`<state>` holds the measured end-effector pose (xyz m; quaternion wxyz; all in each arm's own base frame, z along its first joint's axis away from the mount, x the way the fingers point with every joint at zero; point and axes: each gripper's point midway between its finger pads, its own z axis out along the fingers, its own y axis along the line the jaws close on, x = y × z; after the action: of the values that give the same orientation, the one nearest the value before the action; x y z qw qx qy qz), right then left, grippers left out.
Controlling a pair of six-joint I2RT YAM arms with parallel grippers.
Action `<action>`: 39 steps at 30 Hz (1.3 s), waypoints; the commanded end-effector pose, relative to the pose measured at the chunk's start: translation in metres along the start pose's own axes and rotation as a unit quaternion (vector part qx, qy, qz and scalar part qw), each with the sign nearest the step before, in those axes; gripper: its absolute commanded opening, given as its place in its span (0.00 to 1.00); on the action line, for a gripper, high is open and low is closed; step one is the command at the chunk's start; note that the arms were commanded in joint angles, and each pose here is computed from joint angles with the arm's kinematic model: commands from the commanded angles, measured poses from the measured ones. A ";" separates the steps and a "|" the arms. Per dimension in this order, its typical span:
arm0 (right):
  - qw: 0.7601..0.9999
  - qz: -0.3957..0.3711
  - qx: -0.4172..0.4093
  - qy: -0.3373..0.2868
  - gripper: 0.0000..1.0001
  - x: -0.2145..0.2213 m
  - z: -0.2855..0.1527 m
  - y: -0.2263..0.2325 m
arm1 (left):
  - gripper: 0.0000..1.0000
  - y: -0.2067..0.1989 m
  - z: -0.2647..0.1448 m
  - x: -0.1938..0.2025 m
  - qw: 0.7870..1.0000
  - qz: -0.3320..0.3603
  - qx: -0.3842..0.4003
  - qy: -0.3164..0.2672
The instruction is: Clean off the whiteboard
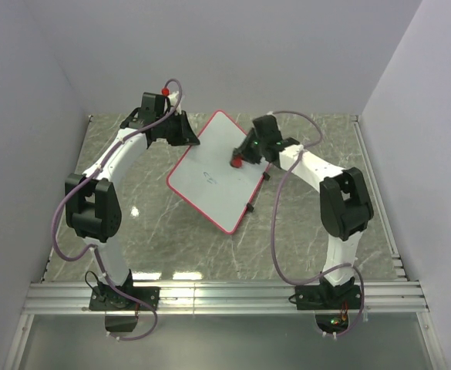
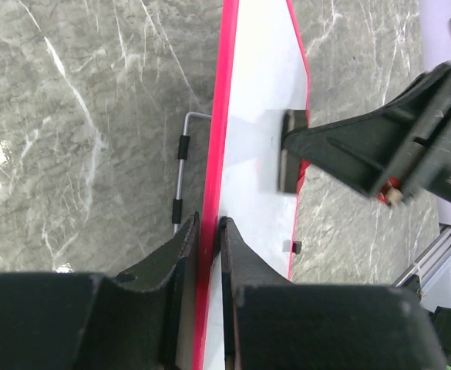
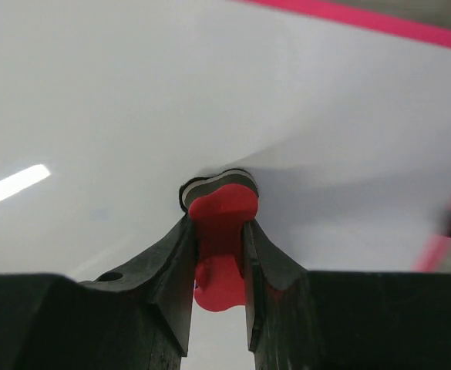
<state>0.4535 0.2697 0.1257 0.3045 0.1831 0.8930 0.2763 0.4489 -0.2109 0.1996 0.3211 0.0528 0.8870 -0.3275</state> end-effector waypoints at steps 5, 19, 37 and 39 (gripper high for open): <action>0.990 -0.010 0.131 0.043 0.00 0.042 0.001 -0.119 | 0.00 -0.026 -0.003 -0.001 0.999 0.025 0.022 0.003; 1.000 0.018 -0.010 -0.006 0.00 -0.043 0.007 0.042 | 0.00 -0.029 0.003 0.003 0.999 0.034 0.016 0.011; 0.998 0.031 0.038 0.042 0.00 0.038 0.002 -0.022 | 0.00 -0.038 0.004 -0.005 0.999 0.037 0.024 0.002; 0.996 0.025 0.064 0.056 0.00 0.057 0.000 -0.051 | 0.00 -0.038 0.003 -0.005 0.999 0.037 0.024 0.002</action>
<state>0.4450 0.2760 0.1301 0.2914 0.2193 0.8819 0.2986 0.4467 -0.2190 0.2083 0.3240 0.0659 0.8897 -0.3146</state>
